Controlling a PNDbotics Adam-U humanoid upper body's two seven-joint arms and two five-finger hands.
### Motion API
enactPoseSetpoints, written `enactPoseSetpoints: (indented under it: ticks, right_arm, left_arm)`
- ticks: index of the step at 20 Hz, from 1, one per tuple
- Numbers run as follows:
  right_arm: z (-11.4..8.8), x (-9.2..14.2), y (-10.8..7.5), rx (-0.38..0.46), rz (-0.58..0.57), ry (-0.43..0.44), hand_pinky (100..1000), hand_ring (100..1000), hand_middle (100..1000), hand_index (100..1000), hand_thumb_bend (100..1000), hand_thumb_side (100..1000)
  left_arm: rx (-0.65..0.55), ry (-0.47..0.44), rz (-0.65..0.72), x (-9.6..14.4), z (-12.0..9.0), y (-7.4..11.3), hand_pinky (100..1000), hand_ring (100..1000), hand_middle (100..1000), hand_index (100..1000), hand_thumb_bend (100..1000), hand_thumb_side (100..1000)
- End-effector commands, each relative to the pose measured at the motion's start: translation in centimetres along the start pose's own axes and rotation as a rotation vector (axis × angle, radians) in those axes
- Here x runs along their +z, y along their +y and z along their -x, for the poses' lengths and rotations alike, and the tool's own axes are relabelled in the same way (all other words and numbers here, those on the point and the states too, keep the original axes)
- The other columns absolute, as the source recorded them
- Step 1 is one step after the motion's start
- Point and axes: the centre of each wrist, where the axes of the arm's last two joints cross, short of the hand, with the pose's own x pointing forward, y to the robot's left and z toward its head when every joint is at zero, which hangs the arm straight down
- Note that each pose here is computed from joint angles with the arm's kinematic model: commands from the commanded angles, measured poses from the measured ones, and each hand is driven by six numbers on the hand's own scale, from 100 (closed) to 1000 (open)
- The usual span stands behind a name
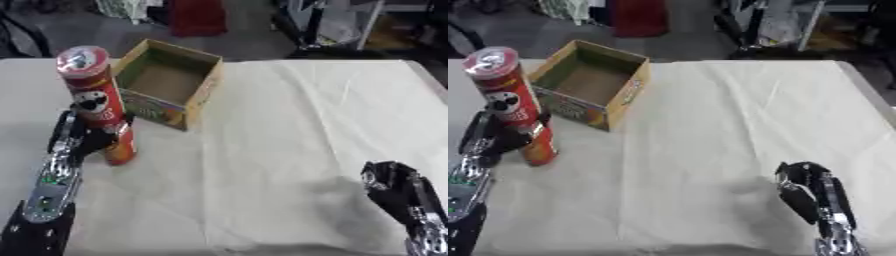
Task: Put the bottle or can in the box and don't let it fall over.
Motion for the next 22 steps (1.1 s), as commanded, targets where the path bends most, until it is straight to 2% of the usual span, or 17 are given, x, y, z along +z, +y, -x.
enactPoseSetpoints:
  ticks: [1,4,6,10,15,17,18,19,20,21,22]
  right_arm:
    - [-0.4,-0.3,-0.4,0.01,-0.003,-0.015,719,616,570,460,100,252]
    - [-0.3,-0.2,-0.3,0.011,-0.011,-0.012,719,616,571,460,100,254]
    - [-0.3,-0.2,-0.2,0.011,-0.017,-0.012,719,616,571,461,100,256]
    - [-0.4,-0.2,0.0,0.01,-0.031,-0.015,720,617,572,460,100,259]
    - [-0.5,-0.3,0.4,0.003,-0.055,-0.022,720,617,572,461,100,261]
    - [-0.7,-0.4,0.6,-0.001,-0.059,-0.026,720,617,572,461,100,262]
    - [-0.7,-0.4,0.6,-0.002,-0.059,-0.027,720,617,572,460,100,262]
    - [-0.7,-0.4,0.6,-0.003,-0.06,-0.028,720,618,572,460,100,263]
    - [-0.7,-0.4,0.6,-0.004,-0.061,-0.028,720,618,572,460,100,263]
    - [-0.7,-0.4,0.7,-0.004,-0.062,-0.028,720,618,572,459,100,263]
    - [-0.7,-0.4,0.7,-0.004,-0.063,-0.028,721,618,572,459,100,263]
  left_arm:
    - [-0.036,-0.109,-0.045,-2.5,-4.2,2.1,939,888,435,607,218,100]
    - [-0.01,-0.12,-0.096,-5.5,-6.4,3.2,934,883,435,606,231,100]
    - [-0.004,-0.096,-0.122,-7.4,-7.0,3.6,931,882,447,617,255,100]
    - [-0.025,-0.032,-0.091,-10.4,-6.4,3.3,931,888,460,630,282,100]
    - [-0.104,0.006,-0.002,-12.7,-5.0,1.5,933,903,489,660,360,100]
    - [-0.158,0.023,0.022,-13.2,-4.3,1.0,933,908,506,677,428,153]
    - [-0.188,0.03,0.029,-13.3,-3.9,0.8,937,922,554,723,518,243]
    - [-0.215,0.033,0.035,-13.3,-3.6,0.6,940,932,588,750,567,287]
    - [-0.243,0.034,0.043,-13.3,-3.3,0.5,948,955,673,806,665,386]
    - [-0.277,0.036,0.054,-13.2,-3.0,0.4,952,966,721,837,699,420]
    - [-0.308,0.04,0.065,-13.1,-2.7,0.4,957,988,815,908,759,520]
